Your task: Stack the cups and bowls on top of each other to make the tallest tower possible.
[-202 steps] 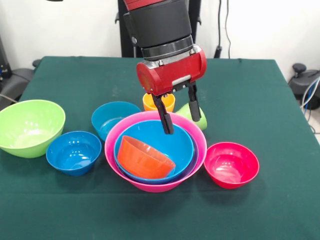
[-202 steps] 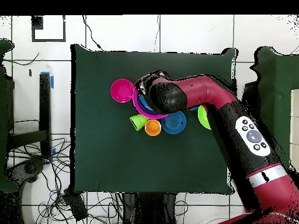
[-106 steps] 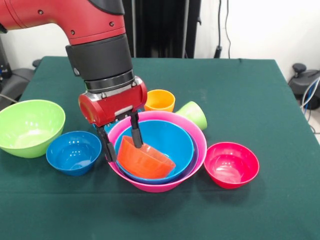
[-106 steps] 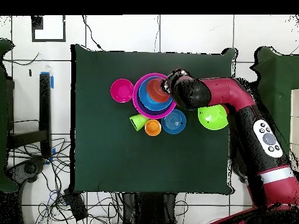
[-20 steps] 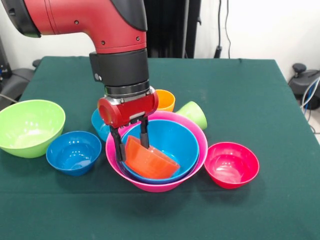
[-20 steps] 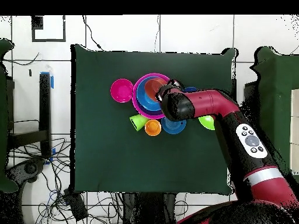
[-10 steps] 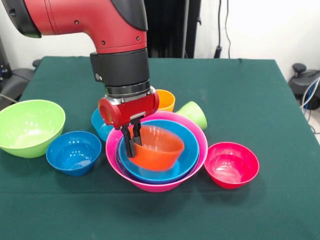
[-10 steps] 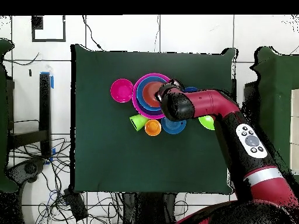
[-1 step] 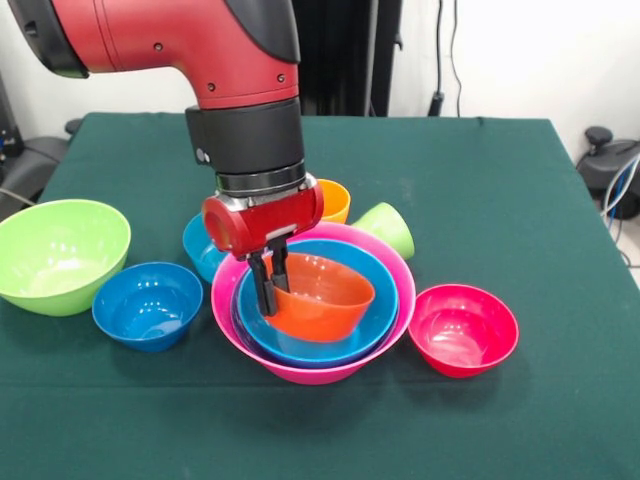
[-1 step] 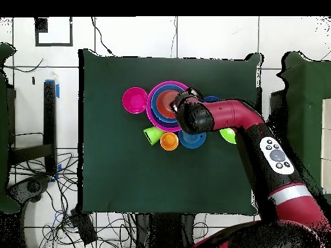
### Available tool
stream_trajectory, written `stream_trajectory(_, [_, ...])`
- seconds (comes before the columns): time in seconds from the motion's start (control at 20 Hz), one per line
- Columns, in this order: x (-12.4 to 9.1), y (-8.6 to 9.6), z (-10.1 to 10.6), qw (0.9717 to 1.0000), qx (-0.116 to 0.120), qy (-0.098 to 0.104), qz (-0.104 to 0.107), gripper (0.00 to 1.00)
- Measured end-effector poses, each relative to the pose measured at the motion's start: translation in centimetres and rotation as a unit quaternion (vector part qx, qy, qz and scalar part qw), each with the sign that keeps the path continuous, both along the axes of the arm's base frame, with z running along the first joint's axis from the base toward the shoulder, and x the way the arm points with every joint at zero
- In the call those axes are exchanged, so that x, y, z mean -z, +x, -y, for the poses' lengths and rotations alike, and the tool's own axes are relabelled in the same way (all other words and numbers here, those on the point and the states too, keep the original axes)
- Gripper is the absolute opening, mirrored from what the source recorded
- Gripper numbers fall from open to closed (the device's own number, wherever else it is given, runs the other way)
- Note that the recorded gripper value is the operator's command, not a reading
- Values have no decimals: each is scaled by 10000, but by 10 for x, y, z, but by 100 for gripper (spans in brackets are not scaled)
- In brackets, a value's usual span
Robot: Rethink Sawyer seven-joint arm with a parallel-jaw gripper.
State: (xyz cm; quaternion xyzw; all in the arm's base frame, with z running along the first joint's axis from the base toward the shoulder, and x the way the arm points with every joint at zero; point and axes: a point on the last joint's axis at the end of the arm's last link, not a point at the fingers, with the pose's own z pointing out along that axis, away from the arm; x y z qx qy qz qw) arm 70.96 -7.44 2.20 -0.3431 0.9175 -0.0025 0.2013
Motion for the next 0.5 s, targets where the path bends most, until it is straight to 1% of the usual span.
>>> stream_trajectory(0.35, [9,-6,1,9999,88,5,-64,0])
stream_trajectory(0.45, [18,-10,-1,9998,202,62,-55,0])
stream_trajectory(0.5, [20,-10,-1,9997,223,69,-51,0])
